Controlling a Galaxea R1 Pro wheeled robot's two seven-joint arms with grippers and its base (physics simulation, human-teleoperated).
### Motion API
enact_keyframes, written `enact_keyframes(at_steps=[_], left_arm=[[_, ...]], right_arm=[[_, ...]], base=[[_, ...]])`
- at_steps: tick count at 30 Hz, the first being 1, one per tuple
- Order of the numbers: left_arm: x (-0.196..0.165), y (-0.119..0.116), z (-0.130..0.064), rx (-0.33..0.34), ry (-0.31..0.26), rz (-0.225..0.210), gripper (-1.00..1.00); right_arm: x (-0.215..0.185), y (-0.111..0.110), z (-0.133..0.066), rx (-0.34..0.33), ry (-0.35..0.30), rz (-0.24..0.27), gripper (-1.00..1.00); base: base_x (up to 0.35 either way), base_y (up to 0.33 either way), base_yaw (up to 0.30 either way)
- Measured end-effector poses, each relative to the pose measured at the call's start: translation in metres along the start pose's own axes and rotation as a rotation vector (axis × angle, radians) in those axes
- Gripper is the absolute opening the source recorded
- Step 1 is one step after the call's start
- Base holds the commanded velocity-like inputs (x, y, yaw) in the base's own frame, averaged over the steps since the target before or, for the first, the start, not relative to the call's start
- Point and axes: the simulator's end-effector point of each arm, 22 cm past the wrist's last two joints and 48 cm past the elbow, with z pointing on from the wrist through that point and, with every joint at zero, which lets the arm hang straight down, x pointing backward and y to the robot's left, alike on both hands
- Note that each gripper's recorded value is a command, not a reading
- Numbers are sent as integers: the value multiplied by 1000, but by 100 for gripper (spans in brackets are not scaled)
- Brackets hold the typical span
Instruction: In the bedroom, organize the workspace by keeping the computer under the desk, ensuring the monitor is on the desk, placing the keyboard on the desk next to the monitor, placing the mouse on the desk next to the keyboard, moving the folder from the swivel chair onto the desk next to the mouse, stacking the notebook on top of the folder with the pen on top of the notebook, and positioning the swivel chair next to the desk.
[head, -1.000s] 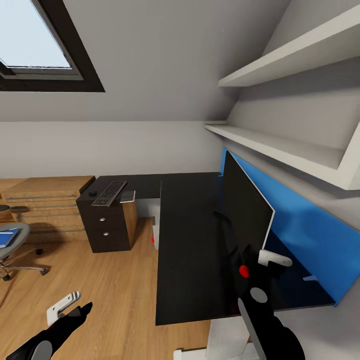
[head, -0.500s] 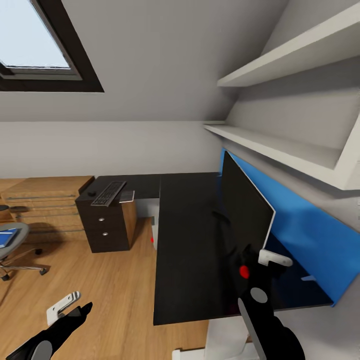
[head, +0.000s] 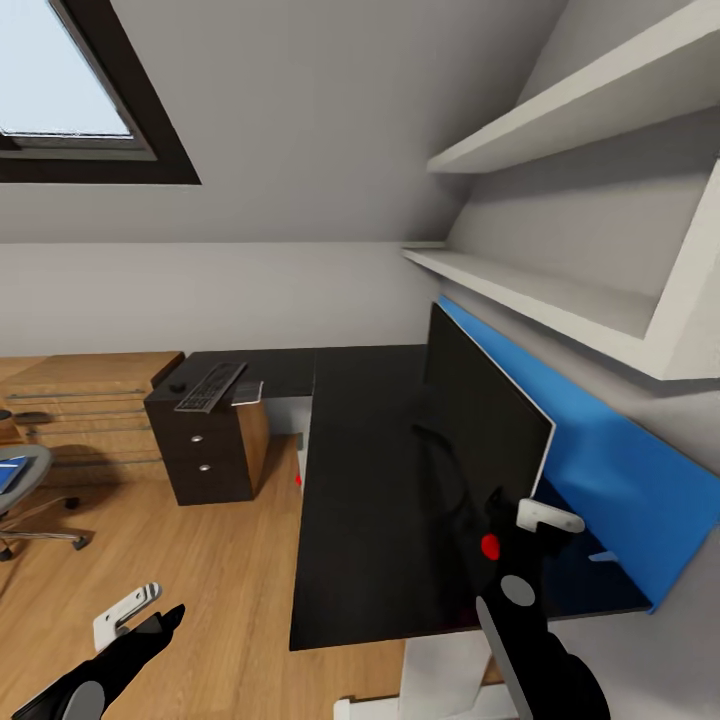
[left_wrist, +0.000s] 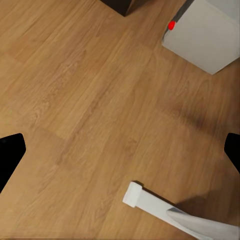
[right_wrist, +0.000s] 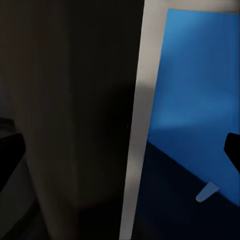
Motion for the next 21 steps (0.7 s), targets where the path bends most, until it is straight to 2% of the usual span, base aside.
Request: enact_keyframes(at_steps=[21], left_arm=[[-1,1,0,-1,-1,2,100]], right_arm=[[4,0,0,0,4,-5,100]], base=[[0,-32,0]])
